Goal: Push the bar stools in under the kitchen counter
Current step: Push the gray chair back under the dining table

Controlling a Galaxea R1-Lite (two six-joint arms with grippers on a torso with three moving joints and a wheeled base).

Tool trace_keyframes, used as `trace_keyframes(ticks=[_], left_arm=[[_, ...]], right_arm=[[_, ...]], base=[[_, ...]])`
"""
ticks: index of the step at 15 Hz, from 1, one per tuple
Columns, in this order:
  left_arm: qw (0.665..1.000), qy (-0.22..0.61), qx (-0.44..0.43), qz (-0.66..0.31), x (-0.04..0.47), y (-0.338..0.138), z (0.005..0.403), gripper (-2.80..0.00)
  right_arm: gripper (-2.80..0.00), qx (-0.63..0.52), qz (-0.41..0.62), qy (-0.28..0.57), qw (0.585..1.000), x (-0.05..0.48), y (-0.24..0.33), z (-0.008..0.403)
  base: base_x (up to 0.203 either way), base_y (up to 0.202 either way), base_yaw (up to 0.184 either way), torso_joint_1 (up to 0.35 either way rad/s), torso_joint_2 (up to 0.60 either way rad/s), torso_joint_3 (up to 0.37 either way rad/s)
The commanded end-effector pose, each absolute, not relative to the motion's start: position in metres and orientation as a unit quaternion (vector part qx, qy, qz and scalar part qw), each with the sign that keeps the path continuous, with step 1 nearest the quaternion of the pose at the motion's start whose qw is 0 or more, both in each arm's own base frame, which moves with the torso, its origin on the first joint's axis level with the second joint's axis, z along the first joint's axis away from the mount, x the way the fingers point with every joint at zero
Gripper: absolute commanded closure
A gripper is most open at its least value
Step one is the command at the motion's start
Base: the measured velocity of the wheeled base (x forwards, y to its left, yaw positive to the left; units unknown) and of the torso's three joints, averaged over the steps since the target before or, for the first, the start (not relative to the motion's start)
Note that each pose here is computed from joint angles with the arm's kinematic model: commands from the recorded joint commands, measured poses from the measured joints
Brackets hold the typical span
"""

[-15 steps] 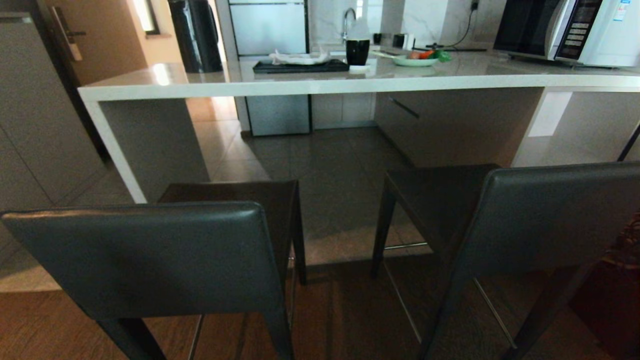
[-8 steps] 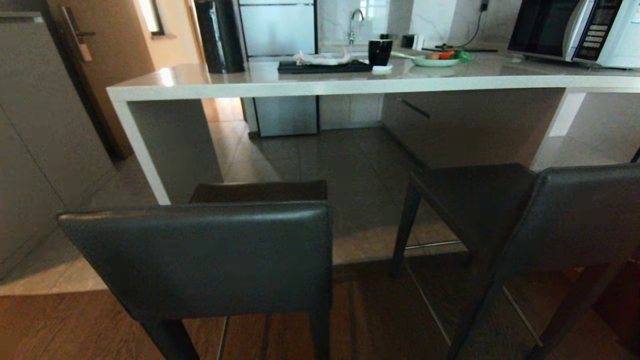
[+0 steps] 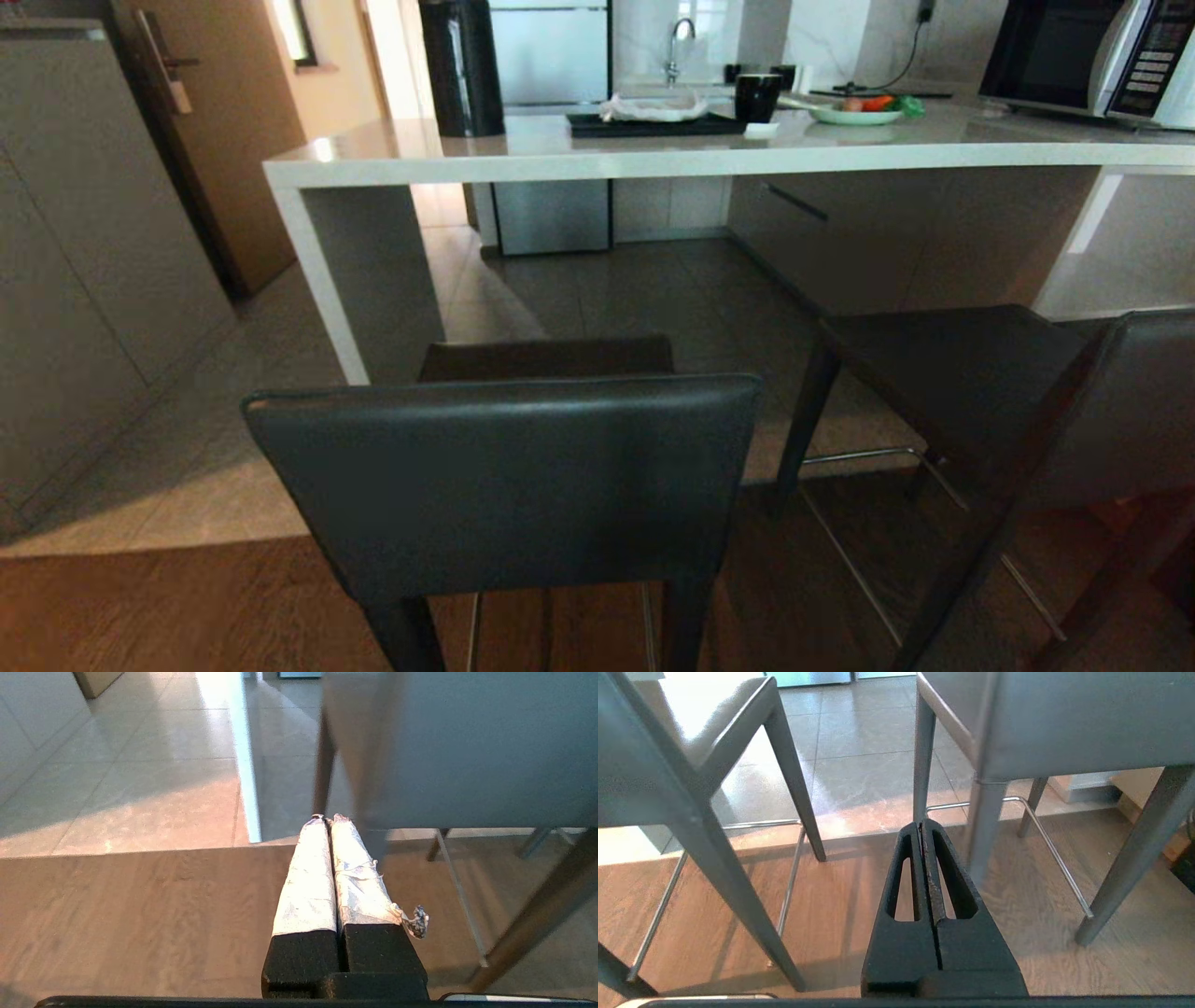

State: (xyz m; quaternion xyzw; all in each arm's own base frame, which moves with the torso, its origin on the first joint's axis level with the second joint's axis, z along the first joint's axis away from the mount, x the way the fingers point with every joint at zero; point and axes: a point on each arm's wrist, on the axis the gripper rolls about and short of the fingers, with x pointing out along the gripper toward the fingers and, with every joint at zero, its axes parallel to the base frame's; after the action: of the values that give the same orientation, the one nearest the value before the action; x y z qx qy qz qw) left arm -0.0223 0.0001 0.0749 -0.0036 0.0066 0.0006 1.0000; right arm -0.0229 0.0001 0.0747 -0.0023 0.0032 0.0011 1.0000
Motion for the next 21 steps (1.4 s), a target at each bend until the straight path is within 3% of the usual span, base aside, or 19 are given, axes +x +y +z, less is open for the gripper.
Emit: trace_keyframes(ticks=[1, 21], left_arm=[[1.000, 0.007, -0.004, 0.001, -0.0223, 0.0001, 0.0748, 0.00], [1.000, 0.006, -0.004, 0.001, -0.0223, 0.0001, 0.0750, 0.00]], right_arm=[[0.00, -0.002, 0.002, 0.003, 1.000, -0.0229, 0.0001, 0.0747], [0.00, -0.002, 0.002, 0.003, 1.000, -0.0229, 0.0001, 0.0747]], base=[[0.000, 0.123, -0.011, 0.007, -0.01, 0.002], [0.000, 0.003, 0.000, 0.000, 0.00, 0.000]])
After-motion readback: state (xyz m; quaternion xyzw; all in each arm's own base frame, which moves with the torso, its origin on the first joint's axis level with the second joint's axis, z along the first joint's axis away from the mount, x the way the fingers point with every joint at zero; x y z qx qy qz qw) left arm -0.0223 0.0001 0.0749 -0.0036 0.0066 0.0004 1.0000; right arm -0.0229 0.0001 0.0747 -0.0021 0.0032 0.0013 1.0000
